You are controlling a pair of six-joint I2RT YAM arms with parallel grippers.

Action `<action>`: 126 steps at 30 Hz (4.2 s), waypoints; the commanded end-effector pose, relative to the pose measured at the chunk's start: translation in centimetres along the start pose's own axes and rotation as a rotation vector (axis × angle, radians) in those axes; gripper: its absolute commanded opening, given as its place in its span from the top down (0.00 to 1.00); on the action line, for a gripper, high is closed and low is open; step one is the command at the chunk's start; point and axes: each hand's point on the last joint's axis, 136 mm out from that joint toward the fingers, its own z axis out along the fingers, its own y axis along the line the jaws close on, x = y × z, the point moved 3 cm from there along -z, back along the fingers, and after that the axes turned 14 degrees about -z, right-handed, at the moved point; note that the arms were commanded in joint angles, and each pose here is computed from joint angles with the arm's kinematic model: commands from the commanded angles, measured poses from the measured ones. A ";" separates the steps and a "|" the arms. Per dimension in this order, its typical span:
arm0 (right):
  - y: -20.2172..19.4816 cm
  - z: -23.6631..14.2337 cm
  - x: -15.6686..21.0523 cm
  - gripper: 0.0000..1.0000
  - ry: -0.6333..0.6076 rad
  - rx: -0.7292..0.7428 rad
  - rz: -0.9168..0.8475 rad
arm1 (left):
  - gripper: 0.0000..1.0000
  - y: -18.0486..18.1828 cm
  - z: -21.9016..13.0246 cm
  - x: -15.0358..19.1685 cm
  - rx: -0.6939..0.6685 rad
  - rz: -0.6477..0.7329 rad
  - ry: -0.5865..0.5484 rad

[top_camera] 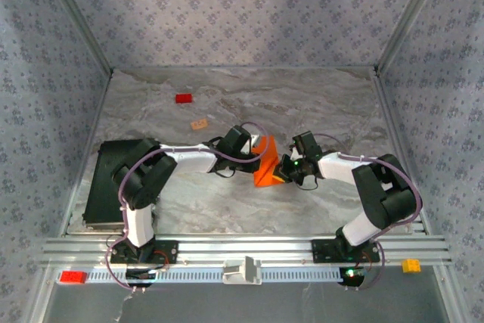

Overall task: Fold a paper plane with a square sheet of paper (pick it up from the middle)
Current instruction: Fold the triangle a second time at the center of the table.

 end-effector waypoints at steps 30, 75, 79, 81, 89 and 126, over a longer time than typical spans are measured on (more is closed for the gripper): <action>-1.8 0.3 1.3 0.95 0.052 0.092 0.027 | 1.00 1.1 0.5 0.1 -0.040 -0.023 0.012; -1.9 0.2 1.3 0.95 0.050 0.093 0.029 | 1.00 -0.4 -0.2 -1.1 0.011 -0.007 -0.009; -1.9 0.1 1.3 0.95 0.049 0.092 0.029 | 1.00 -0.1 -0.1 -1.0 0.006 -0.016 -0.009; -1.9 0.1 1.3 0.95 0.049 0.092 0.030 | 1.00 0.1 -0.1 -0.9 0.000 -0.016 -0.005; -1.8 0.0 1.3 0.95 0.047 0.092 0.029 | 1.00 0.6 0.7 -0.4 -0.010 -0.021 0.020; 6.0 -0.2 -4.3 1.00 -0.094 -0.197 -0.086 | 1.00 1.7 1.4 0.8 -0.039 -0.037 0.067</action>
